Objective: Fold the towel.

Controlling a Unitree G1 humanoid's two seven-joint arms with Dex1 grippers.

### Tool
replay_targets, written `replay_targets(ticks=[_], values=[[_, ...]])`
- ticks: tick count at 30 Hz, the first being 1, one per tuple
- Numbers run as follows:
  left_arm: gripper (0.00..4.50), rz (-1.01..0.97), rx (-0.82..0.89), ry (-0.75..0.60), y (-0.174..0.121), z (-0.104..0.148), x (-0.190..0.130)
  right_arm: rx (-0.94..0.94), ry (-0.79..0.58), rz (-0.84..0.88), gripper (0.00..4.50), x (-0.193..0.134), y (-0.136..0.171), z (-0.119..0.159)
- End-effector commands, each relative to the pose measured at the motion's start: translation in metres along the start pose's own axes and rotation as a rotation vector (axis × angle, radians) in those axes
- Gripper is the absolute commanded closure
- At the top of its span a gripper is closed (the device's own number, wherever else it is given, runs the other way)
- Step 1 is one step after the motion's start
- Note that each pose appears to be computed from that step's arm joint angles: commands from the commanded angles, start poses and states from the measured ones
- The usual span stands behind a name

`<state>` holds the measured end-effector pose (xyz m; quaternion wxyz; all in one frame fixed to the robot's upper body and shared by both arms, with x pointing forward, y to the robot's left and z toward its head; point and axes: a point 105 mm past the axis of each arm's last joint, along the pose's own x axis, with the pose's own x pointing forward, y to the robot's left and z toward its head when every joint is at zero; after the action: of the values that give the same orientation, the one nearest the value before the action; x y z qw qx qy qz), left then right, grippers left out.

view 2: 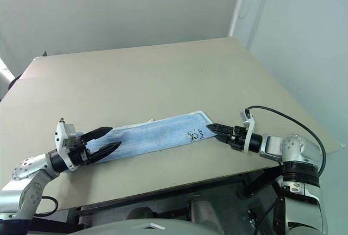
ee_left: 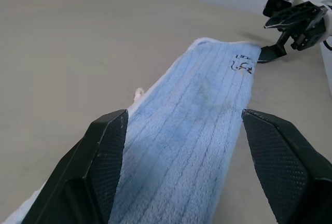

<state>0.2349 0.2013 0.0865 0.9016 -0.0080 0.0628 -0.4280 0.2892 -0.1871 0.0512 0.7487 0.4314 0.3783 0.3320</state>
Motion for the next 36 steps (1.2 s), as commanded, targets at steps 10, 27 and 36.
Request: replay_targets(ticks=[10, 27, 36], values=[[0.8, 0.007, 0.069, -0.011, 0.003, 0.012, 0.002, -0.058, -0.018, -0.108, 1.37, 0.035, -0.014, 0.015], [0.8, 0.074, 0.052, 0.064, 0.014, -0.006, -0.023, -0.202, -0.217, -0.192, 4.45, -0.06, -0.012, 0.068], [0.8, 0.128, 0.064, 0.067, 0.033, -0.007, -0.031, -0.496, -0.132, -0.198, 4.45, -0.079, 0.025, 0.086]])
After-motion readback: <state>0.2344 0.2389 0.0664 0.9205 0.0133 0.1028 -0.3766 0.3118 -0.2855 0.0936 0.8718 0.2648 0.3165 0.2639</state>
